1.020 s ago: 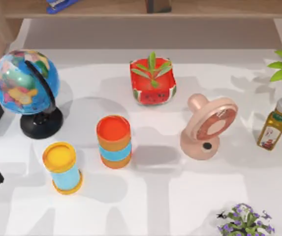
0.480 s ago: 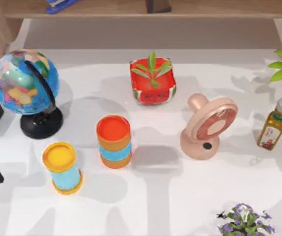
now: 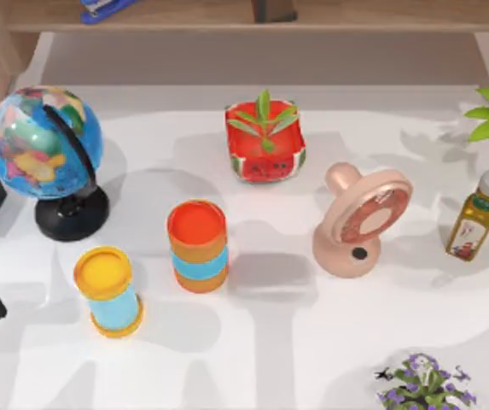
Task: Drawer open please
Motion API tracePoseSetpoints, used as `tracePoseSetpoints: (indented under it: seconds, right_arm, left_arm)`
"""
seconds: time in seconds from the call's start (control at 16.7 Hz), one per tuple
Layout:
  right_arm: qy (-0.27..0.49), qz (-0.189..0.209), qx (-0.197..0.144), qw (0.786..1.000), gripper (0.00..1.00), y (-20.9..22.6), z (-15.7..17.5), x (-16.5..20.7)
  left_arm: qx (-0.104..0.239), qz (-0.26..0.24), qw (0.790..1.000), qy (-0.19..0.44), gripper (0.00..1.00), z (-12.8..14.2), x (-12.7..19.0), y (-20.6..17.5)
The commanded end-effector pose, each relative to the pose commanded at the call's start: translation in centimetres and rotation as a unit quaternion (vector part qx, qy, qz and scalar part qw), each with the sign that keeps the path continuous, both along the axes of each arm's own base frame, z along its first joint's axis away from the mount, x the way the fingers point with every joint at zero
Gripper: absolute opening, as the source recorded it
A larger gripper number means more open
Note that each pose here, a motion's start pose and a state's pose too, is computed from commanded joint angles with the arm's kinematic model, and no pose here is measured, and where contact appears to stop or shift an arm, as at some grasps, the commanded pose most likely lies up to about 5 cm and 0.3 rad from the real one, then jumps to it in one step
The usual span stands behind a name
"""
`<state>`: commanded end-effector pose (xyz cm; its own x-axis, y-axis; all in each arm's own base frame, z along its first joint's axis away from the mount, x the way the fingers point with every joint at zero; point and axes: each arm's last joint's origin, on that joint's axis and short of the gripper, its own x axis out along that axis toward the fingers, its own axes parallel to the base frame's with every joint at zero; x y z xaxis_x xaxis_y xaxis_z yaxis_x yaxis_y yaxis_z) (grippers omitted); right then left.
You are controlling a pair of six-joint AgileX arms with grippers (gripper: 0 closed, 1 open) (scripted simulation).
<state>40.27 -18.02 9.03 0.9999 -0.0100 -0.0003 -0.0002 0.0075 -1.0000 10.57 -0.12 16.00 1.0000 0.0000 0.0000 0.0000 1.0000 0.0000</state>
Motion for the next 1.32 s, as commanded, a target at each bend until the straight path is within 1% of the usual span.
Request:
tracePoseSetpoints:
  seconds: [0.36,0.72,0.96,1.32]
  right_arm:
    - [0.001,0.002,-0.003,1.0,1.0,0.2,-0.1,0.1]
    - [0.0,0.0,-0.004,1.0,1.0,-0.1,-0.1,2.4]
    - [0.0,0.0,-0.004,1.0,1.0,-0.1,-0.1,2.6]
    - [0.0,0.0,-0.004,1.0,0.55,-0.1,-0.1,2.6]
  left_arm:
    - [0.0,0.0,1.0,0.0,1.0,0.0,0.0,0.0]
    - [0.0,0.0,1.0,0.0,1.0,0.0,0.0,0.0]
    - [0.0,0.0,1.0,0.0,1.0,0.0,0.0,0.0]
    - [0.0,0.0,1.0,0.0,1.0,0.0,0.0,0.0]
